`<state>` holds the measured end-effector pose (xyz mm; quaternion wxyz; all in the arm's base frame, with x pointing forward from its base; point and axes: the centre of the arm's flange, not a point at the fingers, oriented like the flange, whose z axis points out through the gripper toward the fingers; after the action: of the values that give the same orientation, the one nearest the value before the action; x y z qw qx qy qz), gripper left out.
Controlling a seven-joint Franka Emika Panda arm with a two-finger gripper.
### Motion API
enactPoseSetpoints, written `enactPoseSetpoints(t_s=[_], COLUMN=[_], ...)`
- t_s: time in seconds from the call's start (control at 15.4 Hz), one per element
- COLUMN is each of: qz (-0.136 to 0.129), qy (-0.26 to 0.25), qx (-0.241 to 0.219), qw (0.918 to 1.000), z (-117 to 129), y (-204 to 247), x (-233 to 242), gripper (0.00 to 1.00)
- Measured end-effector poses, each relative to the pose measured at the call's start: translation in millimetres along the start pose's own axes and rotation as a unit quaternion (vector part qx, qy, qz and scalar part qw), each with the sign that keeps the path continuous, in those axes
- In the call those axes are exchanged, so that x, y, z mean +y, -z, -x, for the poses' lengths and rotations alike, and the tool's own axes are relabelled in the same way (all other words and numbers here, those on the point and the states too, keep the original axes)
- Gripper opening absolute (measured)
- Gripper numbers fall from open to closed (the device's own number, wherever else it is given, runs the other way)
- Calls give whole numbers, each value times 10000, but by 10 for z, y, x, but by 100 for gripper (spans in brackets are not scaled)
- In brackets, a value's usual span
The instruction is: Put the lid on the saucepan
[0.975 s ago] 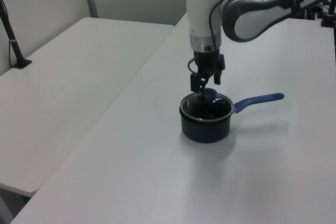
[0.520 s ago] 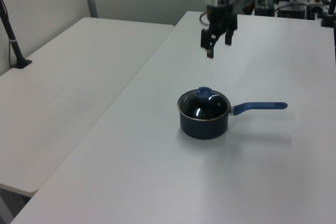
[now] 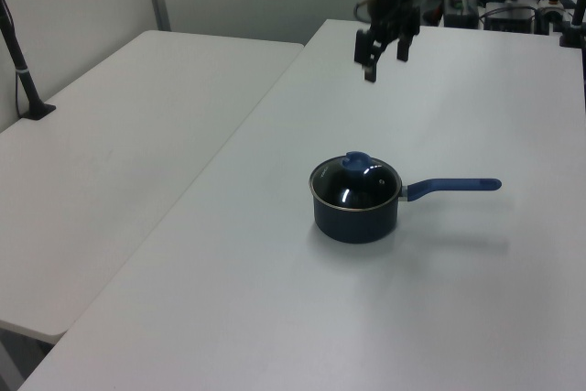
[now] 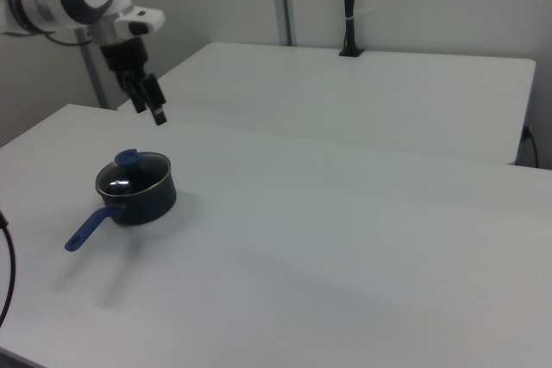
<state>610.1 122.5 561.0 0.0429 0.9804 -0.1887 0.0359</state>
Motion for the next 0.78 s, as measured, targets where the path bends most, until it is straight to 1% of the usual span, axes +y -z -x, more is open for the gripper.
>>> enactPoseSetpoints(t_s=[0.07, 0.26, 0.39, 0.59, 0.65, 0.78], qz=[3, 45, -48, -118, -116, -106], qy=[-45, 50, 205, 821, 1020, 1252], qx=[19, 60, 73, 116, 118, 94], qw=[10000, 10000, 9998, 9965, 9946, 9920], z=[-40, -103, -88, -49, -45, -50], y=[102, 423, 562, 671, 676, 648], x=[179, 791, 1154, 1500, 1548, 1569], gripper=[100, 100, 100, 100, 100, 100])
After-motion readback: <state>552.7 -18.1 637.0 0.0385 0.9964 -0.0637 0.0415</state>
